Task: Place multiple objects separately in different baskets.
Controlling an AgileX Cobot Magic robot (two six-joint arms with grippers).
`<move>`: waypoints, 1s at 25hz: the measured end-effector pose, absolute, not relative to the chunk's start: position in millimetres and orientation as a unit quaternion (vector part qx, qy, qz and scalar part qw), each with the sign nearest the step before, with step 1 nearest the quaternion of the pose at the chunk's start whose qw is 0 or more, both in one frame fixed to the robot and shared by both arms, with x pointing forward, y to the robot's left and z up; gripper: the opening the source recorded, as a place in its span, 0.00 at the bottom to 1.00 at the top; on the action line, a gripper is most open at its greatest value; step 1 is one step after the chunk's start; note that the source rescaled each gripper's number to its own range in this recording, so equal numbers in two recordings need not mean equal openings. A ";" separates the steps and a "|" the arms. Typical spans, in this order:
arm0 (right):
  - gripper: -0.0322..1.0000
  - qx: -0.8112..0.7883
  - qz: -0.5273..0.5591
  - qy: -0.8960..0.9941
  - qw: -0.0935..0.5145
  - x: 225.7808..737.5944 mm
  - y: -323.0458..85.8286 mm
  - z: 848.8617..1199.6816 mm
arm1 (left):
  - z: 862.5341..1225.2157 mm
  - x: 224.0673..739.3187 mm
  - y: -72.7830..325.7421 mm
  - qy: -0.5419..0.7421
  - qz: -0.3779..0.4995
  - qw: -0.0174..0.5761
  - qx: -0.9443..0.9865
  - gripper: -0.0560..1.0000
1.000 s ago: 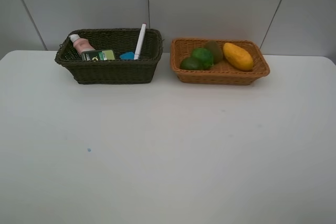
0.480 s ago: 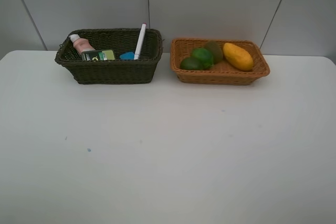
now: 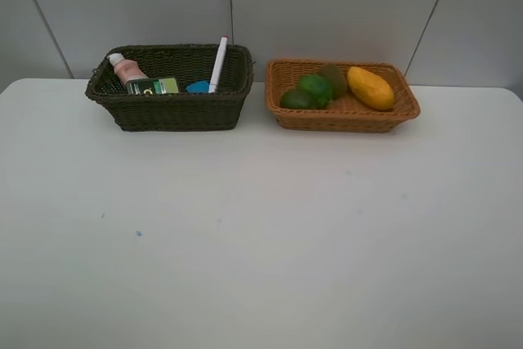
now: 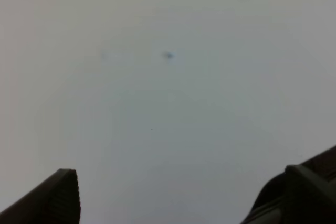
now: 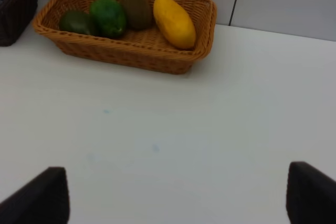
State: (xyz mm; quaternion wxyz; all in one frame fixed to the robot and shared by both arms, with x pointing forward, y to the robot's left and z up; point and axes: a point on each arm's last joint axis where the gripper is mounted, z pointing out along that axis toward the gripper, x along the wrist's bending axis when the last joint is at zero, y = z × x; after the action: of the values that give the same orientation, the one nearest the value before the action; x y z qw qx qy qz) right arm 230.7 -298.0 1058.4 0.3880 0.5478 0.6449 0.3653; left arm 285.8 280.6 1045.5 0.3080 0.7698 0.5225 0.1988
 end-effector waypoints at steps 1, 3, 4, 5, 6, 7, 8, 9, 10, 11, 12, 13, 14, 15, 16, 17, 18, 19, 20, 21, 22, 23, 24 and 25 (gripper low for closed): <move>1.00 0.548 0.365 0.645 0.388 230.7 -298.0 1058.4 | 1045.9 284.7 282.6 0.532 0.208 0.308 0.761 1.00; 1.00 0.548 0.365 0.645 0.388 230.7 -298.0 1058.4 | 1047.4 281.1 286.2 0.550 0.227 0.313 0.740 1.00; 1.00 0.548 0.365 0.645 0.388 230.7 -298.0 1058.4 | 1048.4 278.1 287.8 0.555 0.238 0.318 0.731 1.00; 1.00 0.548 0.365 0.645 0.388 230.7 -298.0 1058.4 | 1049.2 275.1 289.3 0.561 0.249 0.323 0.720 1.00; 1.00 0.548 0.365 0.645 0.388 230.7 -298.0 1058.4 | 1050.5 270.2 291.1 0.568 0.265 0.330 0.706 1.00; 1.00 0.548 0.365 0.645 0.388 230.7 -298.0 1058.4 | 1051.2 266.4 292.2 0.571 0.277 0.335 0.696 1.00; 1.00 0.548 0.365 0.645 0.388 230.7 -298.0 1058.4 | 1052.1 261.7 293.2 0.575 0.291 0.342 0.684 1.00; 1.00 0.548 0.365 0.645 0.388 230.7 -298.0 1058.4 | 1052.7 256.9 294.0 0.577 0.306 0.348 0.672 1.00; 1.00 0.548 0.365 0.645 0.388 230.7 -298.0 1058.4 | 1053.2 253.0 294.5 0.578 0.317 0.354 0.664 1.00; 1.00 0.548 0.365 0.645 0.388 230.7 -298.0 1058.4 | 1053.5 248.4 294.8 0.578 0.329 0.360 0.654 1.00; 1.00 0.548 0.365 0.645 0.388 230.7 -298.0 1058.4 | 1053.8 243.9 294.8 0.577 0.340 0.367 0.645 1.00; 1.00 0.548 0.365 0.645 0.388 230.7 -298.0 1058.4 | 1053.8 240.5 294.9 0.575 0.349 0.372 0.639 1.00; 1.00 0.548 0.365 0.645 0.388 230.7 -298.0 1058.4 | 1053.8 236.8 294.9 0.573 0.358 0.377 0.633 1.00; 1.00 0.548 0.365 0.645 0.388 230.7 -298.0 1058.4 | 1053.7 234.7 294.8 0.572 0.363 0.380 0.630 1.00; 1.00 0.548 0.365 0.645 0.388 230.7 -298.0 1058.4 | 1053.7 233.6 294.7 0.571 0.365 0.382 0.627 1.00; 1.00 0.548 0.365 0.645 0.388 230.7 -298.0 1058.4 | 1053.7 233.3 294.7 0.571 0.366 0.383 0.627 1.00; 1.00 0.548 0.365 0.645 0.388 230.7 -298.0 1058.4 | 1053.7 233.1 294.7 0.571 0.366 0.383 0.627 1.00; 1.00 0.548 0.365 0.645 0.388 230.7 -298.0 1058.4 | 1053.7 233.1 294.7 0.571 0.366 0.383 0.627 1.00; 1.00 0.548 0.365 0.645 0.388 230.7 -298.0 1058.4 | 1053.7 233.1 294.7 0.571 0.366 0.383 0.627 1.00; 1.00 0.548 0.365 0.645 0.388 230.7 -298.0 1058.4 | 1053.7 233.1 294.7 0.571 0.366 0.383 0.627 1.00; 1.00 0.548 0.365 0.645 0.388 230.7 -298.0 1058.4 | 1053.7 233.1 294.7 0.571 0.366 0.383 0.627 1.00; 1.00 0.548 0.365 0.645 0.388 230.7 -298.0 1058.4 | 1053.7 233.1 294.7 0.571 0.366 0.383 0.627 1.00; 1.00 0.548 0.365 0.645 0.388 230.7 -298.0 1058.4 | 1053.7 233.1 294.7 0.571 0.366 0.383 0.627 1.00; 1.00 0.548 0.365 0.645 0.388 230.7 -298.0 1058.4 | 1053.7 233.1 294.7 0.571 0.366 0.383 0.627 1.00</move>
State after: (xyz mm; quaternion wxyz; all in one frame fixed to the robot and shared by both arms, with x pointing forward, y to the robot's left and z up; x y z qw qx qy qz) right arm 230.7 -298.0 1058.4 0.3880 0.5478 0.6449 0.3653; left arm 233.1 294.7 1053.7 0.3832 0.6270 0.5709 0.3663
